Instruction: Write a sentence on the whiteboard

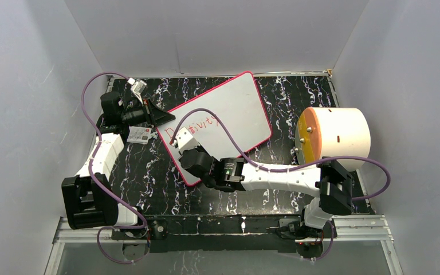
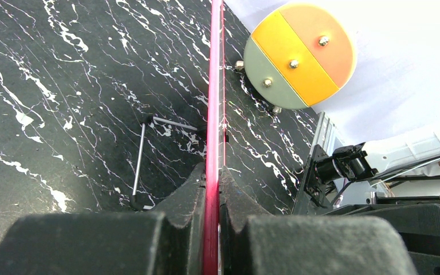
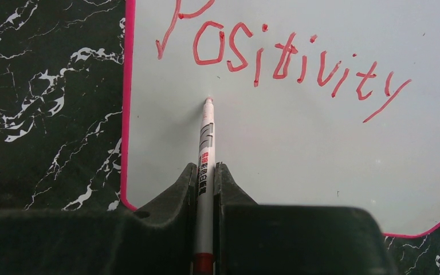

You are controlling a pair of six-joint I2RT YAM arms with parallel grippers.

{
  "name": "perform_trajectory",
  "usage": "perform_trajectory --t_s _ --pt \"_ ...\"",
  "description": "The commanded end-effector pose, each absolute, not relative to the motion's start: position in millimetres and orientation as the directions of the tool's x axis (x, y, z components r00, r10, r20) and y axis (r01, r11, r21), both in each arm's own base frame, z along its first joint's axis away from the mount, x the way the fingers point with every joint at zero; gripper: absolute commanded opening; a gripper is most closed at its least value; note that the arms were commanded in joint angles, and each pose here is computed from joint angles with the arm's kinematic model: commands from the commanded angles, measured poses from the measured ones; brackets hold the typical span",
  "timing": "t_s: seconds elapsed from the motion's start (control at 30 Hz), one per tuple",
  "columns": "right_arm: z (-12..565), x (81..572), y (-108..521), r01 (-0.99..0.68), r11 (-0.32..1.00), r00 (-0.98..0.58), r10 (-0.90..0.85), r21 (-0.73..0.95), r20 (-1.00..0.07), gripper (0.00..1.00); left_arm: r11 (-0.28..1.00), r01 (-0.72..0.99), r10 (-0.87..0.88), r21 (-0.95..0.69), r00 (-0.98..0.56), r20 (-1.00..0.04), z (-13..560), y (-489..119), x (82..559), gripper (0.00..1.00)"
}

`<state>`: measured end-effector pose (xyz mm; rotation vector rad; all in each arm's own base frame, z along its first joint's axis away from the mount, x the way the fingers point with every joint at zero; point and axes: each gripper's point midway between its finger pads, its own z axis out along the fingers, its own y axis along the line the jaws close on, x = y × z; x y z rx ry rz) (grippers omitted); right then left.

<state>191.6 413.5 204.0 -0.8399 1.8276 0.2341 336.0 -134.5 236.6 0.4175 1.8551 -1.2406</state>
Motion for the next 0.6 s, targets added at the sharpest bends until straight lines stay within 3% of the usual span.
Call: perform_trajectory --t_s 0.0,0.57 --pt "218.7 194.4 419.9 -0.621 0.759 -0.203 -0.4 -0.198 -0.894 0.0 0.544 0.613 -0.155 -0.573 -0.598 -0.787 209.4 -127.3 346.6 0.0" --pt "199.0 181.5 407.5 -0.637 0.75 -0.285 -0.442 -0.177 -0.85 0.0 0.541 0.612 -0.155 -0.577 -0.601 -0.784 208.3 -127.7 347.0 0.0"
